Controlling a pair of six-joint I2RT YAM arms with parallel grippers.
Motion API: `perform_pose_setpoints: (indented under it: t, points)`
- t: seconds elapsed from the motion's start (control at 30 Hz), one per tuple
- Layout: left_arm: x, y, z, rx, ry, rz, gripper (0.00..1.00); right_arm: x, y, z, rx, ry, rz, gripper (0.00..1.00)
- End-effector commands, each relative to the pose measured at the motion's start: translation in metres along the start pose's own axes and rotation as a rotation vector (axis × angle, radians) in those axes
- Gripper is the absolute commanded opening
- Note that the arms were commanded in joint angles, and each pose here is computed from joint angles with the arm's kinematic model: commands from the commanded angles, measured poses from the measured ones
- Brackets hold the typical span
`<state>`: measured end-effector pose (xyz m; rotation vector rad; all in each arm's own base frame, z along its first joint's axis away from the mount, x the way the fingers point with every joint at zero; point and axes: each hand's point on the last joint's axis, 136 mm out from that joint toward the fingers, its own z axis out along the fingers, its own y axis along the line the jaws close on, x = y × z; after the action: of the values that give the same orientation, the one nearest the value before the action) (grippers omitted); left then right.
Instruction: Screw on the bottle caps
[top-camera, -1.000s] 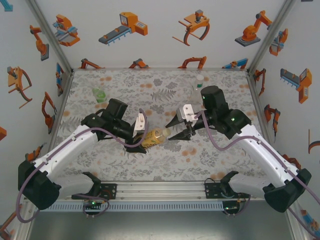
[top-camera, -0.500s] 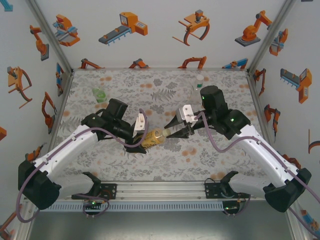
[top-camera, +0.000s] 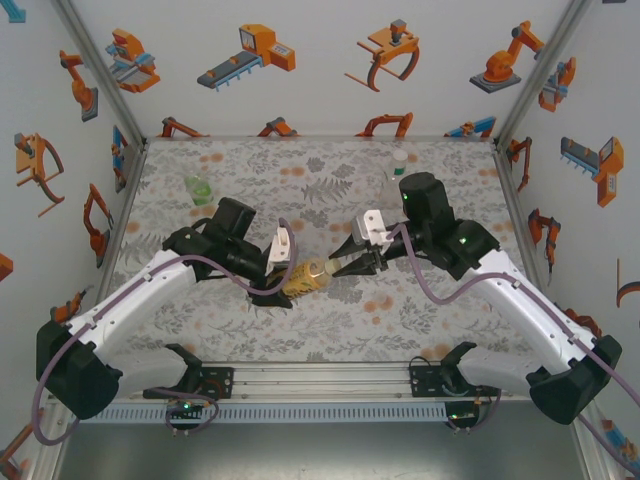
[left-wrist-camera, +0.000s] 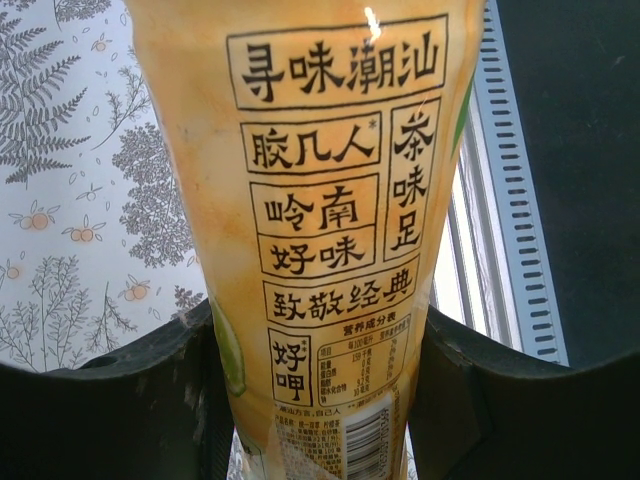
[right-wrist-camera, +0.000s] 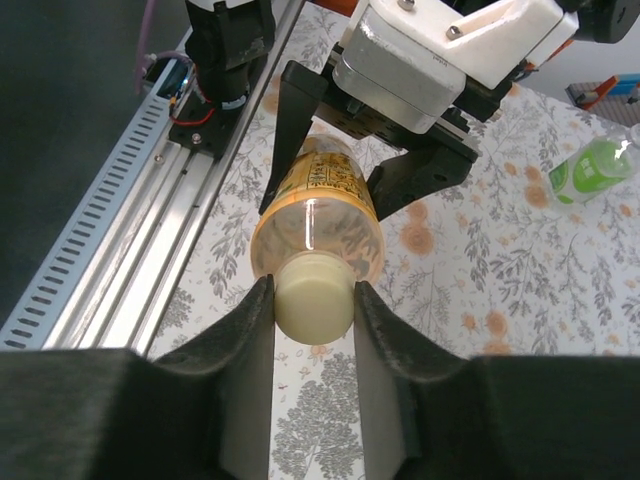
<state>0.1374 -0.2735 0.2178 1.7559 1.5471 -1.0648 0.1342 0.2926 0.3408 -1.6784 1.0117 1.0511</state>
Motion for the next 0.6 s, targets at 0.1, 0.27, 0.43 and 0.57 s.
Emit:
perform_pose_setpoints:
  t: [0.1, 0.27, 0.43, 0.57]
  points:
    - [-0.014, -0.004, -0.006, -0.004, -0.027, 0.064, 0.00, 0.003, -0.015, 0.003, 0.068, 0.013, 0.149, 0.00]
    - [-0.012, 0.010, -0.013, -0.129, -0.005, 0.102, 0.00, 0.018, -0.045, 0.003, 0.243, -0.020, 0.453, 0.00]
    - [-0.008, 0.030, -0.023, -0.291, 0.019, 0.131, 0.00, 0.033, -0.069, -0.005, 0.432, -0.113, 0.752, 0.00]
    - [-0.008, 0.040, -0.031, -0.382, 0.025, 0.147, 0.00, 0.042, -0.078, -0.009, 0.496, -0.172, 1.000, 0.00]
